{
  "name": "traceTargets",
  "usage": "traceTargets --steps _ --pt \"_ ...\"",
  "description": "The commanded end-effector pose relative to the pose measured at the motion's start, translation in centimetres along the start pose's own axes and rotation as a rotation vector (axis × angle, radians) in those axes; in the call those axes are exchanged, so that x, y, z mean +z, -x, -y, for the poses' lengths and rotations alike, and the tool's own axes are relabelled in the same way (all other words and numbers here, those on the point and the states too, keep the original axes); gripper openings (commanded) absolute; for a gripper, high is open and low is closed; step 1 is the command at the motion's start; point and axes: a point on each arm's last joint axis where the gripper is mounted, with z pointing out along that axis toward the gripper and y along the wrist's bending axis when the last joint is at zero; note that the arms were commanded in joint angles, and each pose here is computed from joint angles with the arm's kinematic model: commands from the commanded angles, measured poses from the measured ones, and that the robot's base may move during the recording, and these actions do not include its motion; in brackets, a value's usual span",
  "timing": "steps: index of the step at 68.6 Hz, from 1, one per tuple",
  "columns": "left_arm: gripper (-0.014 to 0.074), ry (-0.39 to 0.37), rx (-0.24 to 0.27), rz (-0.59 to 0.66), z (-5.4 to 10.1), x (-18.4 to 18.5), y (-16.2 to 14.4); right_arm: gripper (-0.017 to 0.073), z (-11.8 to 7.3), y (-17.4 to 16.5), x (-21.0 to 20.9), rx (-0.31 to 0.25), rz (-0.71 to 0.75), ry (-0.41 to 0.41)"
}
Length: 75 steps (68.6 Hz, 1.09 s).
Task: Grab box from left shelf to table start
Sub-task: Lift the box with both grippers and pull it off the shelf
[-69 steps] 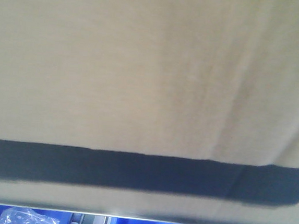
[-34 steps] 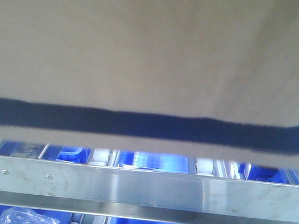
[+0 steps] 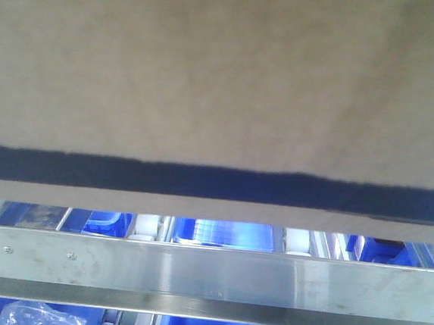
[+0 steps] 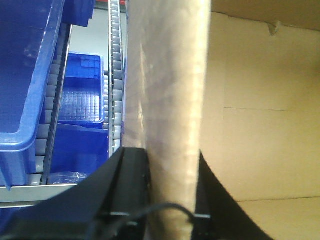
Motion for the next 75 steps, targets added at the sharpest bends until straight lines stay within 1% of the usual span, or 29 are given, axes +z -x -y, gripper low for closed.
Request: traceTargets --steps 1,17,34,47,75 --pt "-0.0092 -0.065 -0.038 0.22 0.6 -1.0 2.4 0.0058 0.5 2.0 -0.1 -0.067 0.148 -0.085" --pt "-0.0092 -0.063 -0.038 0.208 0.5 -0.7 2.2 0.0058 0.5 2.0 -0.1 -0.067 0.148 -0.085" --pt "-0.0092 -0.05 -0.041 0.152 0.2 0.8 1.0 0.0058 0.5 2.0 -0.1 -0.067 0.148 -0.085" --pt "-0.0092 -0.036 -0.044 0.092 -0.1 2.2 -0.3 0.0058 0.5 2.0 -0.1 -0.067 0.148 -0.085" --pt "-0.0092 0.0 -0.051 -0.067 -1.0 5.6 -4.1 0.0058 0.5 2.0 -0.1 -0.067 0.148 -0.085"
